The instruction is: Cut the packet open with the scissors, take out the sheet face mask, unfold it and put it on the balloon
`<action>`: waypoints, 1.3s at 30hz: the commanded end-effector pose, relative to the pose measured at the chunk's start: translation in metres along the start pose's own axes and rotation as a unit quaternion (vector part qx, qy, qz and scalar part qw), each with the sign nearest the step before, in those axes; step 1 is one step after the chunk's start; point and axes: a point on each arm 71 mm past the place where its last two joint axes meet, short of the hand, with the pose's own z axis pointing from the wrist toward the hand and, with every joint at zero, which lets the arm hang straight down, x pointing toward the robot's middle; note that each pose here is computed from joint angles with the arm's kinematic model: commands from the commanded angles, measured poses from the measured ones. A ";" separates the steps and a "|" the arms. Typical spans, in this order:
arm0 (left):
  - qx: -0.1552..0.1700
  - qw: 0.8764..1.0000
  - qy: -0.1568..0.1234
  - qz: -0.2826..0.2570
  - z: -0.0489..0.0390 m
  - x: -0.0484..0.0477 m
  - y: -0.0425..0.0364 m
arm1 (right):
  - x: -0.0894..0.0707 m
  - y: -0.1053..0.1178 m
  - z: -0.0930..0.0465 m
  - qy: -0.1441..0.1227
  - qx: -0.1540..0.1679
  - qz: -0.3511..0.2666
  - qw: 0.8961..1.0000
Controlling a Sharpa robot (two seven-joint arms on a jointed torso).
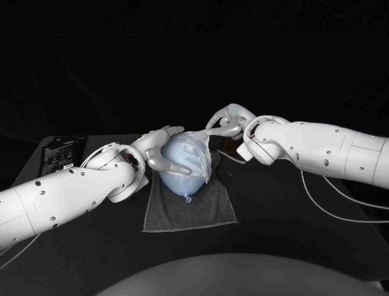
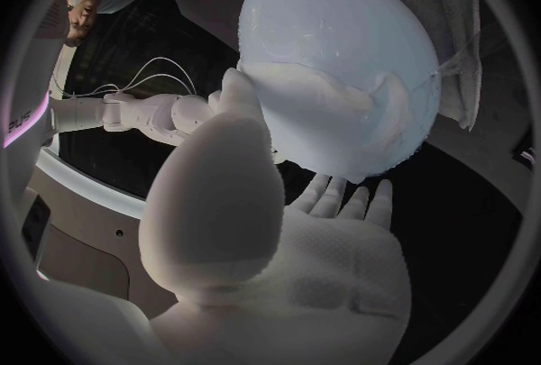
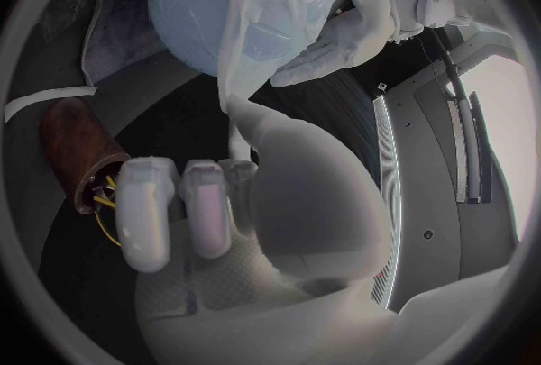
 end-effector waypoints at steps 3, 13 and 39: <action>-0.008 1.000 0.025 -0.002 0.0009 0.0035 0.0008 | 0.001 0.001 0.001 0.006 0.000 -0.005 1.000; -0.018 0.999 0.047 -0.006 0.0013 0.0069 0.0028 | 0.003 0.002 0.002 0.010 0.000 -0.006 1.000; -0.025 0.999 0.026 -0.012 -0.0001 0.0035 0.0061 | 0.007 0.001 0.026 0.010 -0.009 -0.089 0.996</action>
